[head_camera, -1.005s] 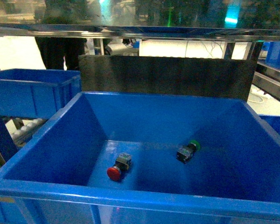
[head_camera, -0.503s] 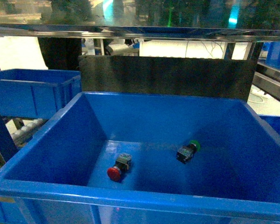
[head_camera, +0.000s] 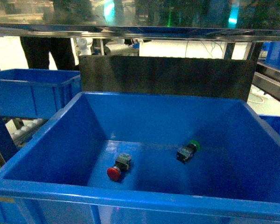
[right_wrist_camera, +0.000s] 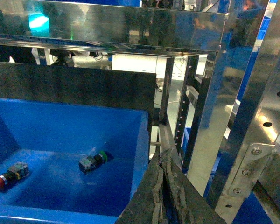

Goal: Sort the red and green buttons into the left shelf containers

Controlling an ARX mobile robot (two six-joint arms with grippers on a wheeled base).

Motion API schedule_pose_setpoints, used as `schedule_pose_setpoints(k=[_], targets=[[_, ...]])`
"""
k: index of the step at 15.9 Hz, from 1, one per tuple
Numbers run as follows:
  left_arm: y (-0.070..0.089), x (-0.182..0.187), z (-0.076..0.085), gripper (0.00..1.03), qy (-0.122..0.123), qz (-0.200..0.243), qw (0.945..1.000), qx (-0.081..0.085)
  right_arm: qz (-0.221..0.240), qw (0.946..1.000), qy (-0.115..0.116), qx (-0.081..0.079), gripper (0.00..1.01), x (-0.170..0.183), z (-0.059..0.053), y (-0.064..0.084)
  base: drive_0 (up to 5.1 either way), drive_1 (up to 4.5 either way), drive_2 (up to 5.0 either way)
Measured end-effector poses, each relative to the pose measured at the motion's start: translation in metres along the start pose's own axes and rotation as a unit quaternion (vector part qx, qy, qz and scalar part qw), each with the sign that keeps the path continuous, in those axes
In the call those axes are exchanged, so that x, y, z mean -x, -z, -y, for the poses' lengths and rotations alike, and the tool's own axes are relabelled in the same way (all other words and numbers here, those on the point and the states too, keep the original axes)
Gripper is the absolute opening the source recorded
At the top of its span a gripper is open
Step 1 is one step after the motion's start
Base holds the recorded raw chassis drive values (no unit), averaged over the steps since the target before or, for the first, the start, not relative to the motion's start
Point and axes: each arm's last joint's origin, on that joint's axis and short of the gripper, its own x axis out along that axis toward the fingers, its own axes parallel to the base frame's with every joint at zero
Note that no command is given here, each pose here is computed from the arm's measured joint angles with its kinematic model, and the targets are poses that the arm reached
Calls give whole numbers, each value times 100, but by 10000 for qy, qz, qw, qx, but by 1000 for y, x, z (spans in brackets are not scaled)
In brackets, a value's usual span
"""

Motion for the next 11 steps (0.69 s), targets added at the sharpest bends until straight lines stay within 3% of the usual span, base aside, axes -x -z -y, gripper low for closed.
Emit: schedule_pose_setpoints(k=[2, 3, 5, 11], targets=[[0, 2, 0, 2, 0, 17, 10000, 0, -2, 10000, 0, 0, 2, 0, 0, 0, 0, 0, 0], [5, 7, 0, 2, -3, -231, 9997, 0, 0, 10000, 0, 0, 2, 0, 0, 0, 0, 0, 0], [1, 13, 0, 2, 0, 17, 10000, 0, 0, 10000, -8, 0, 2, 0, 0, 0, 0, 0, 0], [3, 13, 0, 2, 1, -59, 10000, 0, -6, 10000, -4, 0, 2, 0, 0, 0, 0, 0, 0]])
